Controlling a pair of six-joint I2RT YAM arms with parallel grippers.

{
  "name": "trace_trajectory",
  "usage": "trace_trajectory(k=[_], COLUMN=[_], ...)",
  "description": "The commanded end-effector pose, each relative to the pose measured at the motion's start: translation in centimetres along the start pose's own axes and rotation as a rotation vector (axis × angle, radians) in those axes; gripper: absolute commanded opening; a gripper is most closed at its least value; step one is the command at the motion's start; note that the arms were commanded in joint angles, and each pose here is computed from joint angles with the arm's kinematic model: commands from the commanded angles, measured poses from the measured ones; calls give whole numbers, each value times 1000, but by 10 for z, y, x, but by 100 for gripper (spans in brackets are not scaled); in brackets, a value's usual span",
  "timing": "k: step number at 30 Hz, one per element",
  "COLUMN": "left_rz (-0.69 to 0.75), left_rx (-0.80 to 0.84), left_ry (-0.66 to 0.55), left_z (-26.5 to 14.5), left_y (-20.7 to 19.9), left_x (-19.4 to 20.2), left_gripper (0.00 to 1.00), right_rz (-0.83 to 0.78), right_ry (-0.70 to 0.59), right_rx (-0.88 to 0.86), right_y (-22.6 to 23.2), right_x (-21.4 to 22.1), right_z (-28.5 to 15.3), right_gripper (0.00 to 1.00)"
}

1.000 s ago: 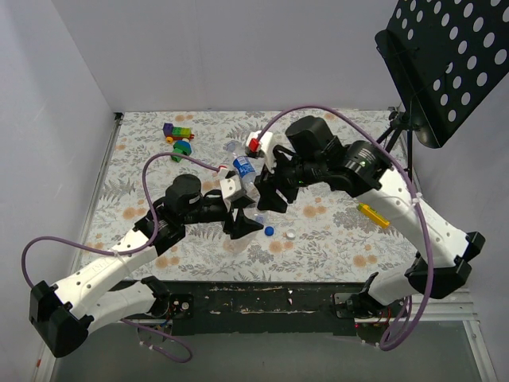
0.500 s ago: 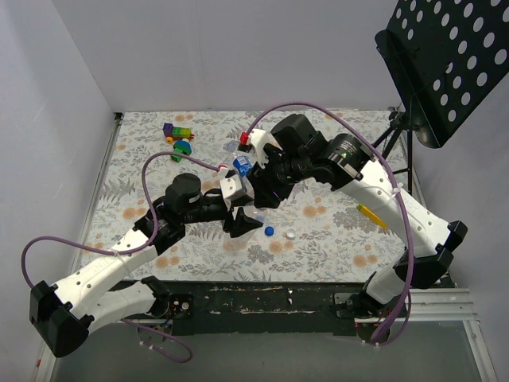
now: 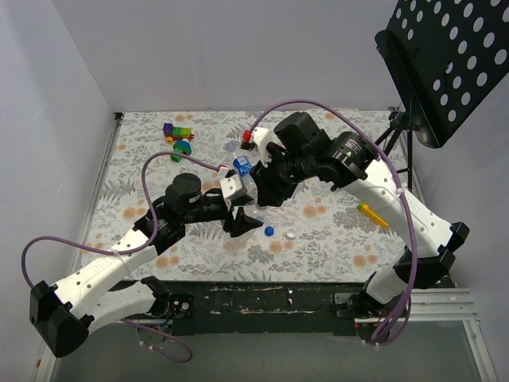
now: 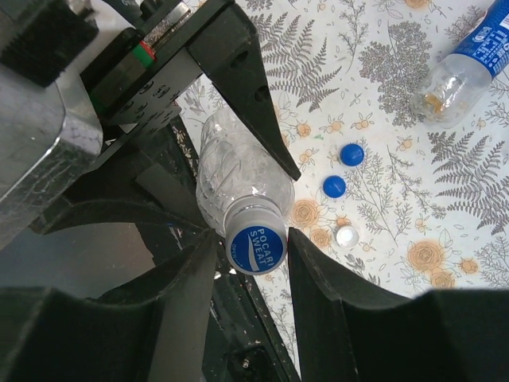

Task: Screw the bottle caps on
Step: Screw the bottle cap onto the plastic bottle.

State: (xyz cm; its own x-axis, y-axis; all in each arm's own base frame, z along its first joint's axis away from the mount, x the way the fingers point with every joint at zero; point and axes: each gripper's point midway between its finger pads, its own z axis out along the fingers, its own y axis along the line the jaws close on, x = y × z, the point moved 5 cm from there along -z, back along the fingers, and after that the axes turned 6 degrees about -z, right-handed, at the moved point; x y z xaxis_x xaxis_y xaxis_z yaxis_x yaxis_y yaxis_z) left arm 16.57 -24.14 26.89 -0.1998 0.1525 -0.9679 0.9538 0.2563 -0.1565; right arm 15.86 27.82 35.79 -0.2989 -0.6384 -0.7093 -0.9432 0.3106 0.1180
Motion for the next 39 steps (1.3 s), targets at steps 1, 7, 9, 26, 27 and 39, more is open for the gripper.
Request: trace_trajectory(k=[1,7,9,26,27,39], left_rz=[38,39,42,4,-1,-5], left_rx=[-17,-20,-16,162,205,358], left_ry=[-39,-41,-43,-39,-45,2], left_z=[-4,-3,-3,-16,-22,-36], left_y=[1,2,2,0,1,0], left_x=[-18,-19,-20,-15,-14,-11], left_gripper=[0,0,0,0,0,0], right_rz=[-4,-6,-10,-131,-150,-399], right_ry=[-11,16,17,-65,-82,-293], right_rx=[-1,-9,-11,-19,-25,-92], right_y=[3,2,2,4,6,18], right_x=[-2,2,2,1,1,-10], right_z=[-7,-3,-2,-14,-15,-35], right_gripper=[48,47,46,1,1,1])
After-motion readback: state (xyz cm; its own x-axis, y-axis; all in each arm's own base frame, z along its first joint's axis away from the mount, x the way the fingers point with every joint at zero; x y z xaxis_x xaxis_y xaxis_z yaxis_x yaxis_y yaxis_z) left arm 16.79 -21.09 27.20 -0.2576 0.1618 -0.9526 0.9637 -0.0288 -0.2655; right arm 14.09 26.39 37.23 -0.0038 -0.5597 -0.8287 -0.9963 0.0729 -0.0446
